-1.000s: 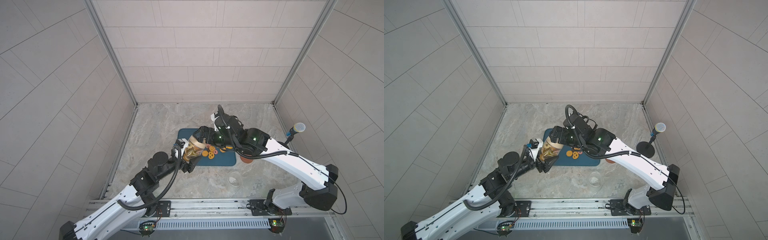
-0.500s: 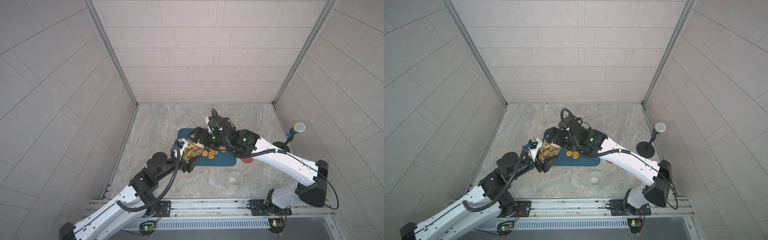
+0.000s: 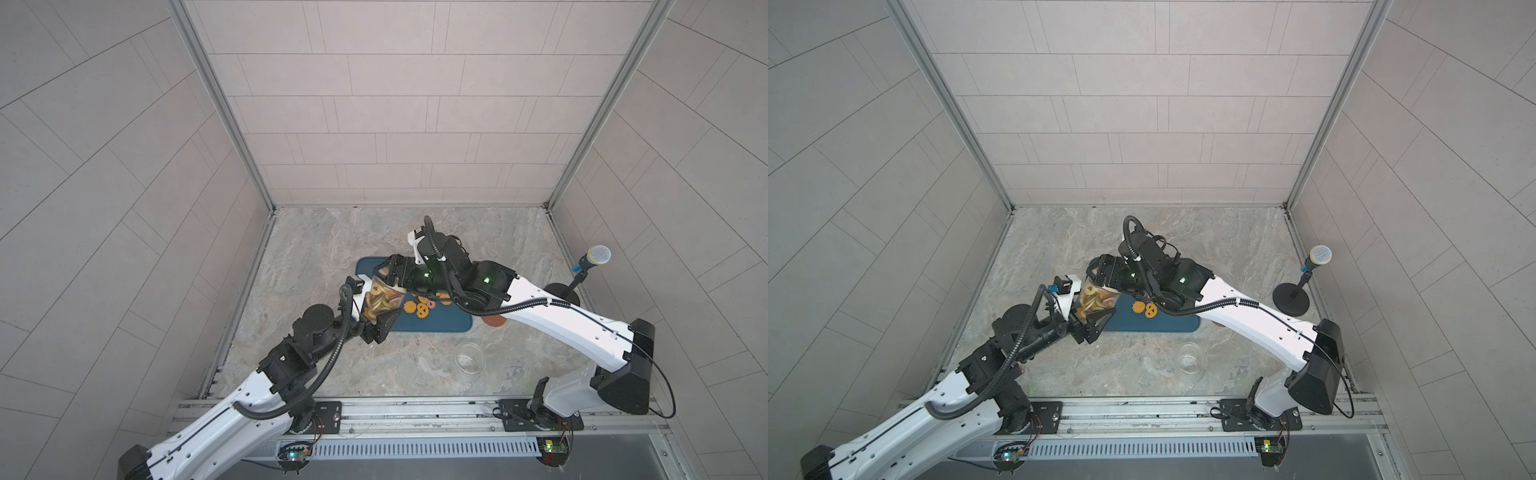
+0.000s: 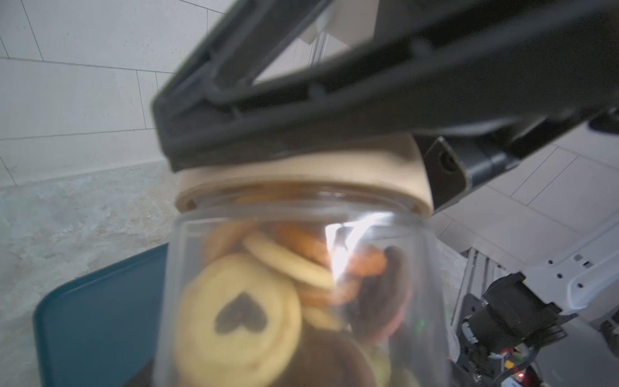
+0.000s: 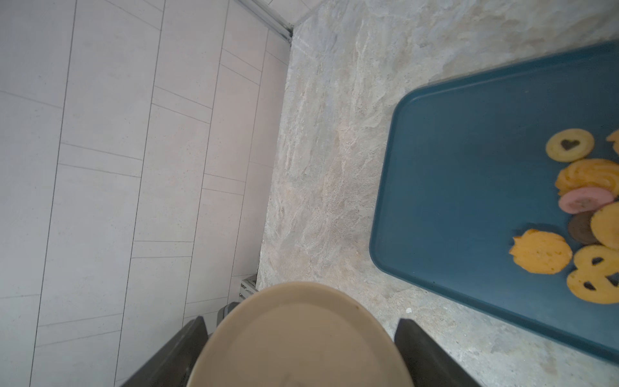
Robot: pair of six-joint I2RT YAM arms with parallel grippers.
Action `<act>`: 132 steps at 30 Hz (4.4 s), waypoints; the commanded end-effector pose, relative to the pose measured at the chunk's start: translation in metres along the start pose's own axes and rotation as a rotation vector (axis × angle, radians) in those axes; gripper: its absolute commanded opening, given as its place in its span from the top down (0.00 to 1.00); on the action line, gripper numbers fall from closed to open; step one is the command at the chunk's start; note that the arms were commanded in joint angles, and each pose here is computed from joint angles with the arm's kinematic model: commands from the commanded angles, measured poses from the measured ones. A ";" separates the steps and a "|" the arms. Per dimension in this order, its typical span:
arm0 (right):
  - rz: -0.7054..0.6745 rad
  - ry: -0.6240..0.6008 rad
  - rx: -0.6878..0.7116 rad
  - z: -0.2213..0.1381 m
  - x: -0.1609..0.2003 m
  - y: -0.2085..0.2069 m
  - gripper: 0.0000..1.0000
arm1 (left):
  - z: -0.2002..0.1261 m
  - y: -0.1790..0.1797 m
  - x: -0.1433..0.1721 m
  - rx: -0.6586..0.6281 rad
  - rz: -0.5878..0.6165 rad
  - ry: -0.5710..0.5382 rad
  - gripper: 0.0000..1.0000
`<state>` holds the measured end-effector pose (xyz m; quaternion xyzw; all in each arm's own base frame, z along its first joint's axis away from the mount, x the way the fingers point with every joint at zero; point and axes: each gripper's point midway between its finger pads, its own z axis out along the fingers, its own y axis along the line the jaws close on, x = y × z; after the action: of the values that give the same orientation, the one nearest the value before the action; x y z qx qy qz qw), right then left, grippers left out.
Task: Pour the cookies out of the jar
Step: Unscrew the lid from the jar, then place the lid at the center of the board, then pour the cookies in the jar onto the tray.
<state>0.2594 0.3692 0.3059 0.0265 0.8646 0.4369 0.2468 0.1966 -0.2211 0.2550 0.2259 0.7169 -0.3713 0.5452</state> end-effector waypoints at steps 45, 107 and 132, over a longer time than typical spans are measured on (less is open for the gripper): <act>-0.503 0.163 0.455 -0.029 0.099 -0.157 1.00 | -0.025 0.046 -0.085 -0.283 -0.096 -0.271 1.00; -0.594 0.336 0.612 0.040 0.141 -0.200 0.00 | -0.042 0.063 -0.059 -0.362 -0.137 -0.228 1.00; -0.499 -0.147 0.768 -0.135 -0.002 -0.190 0.00 | -0.017 0.077 0.016 -0.351 -0.371 -0.085 1.00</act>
<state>0.2342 0.1728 0.2281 -0.0741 0.9226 0.0502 0.3751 0.2305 -0.1522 0.1853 -0.0022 0.8205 -0.2865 0.4947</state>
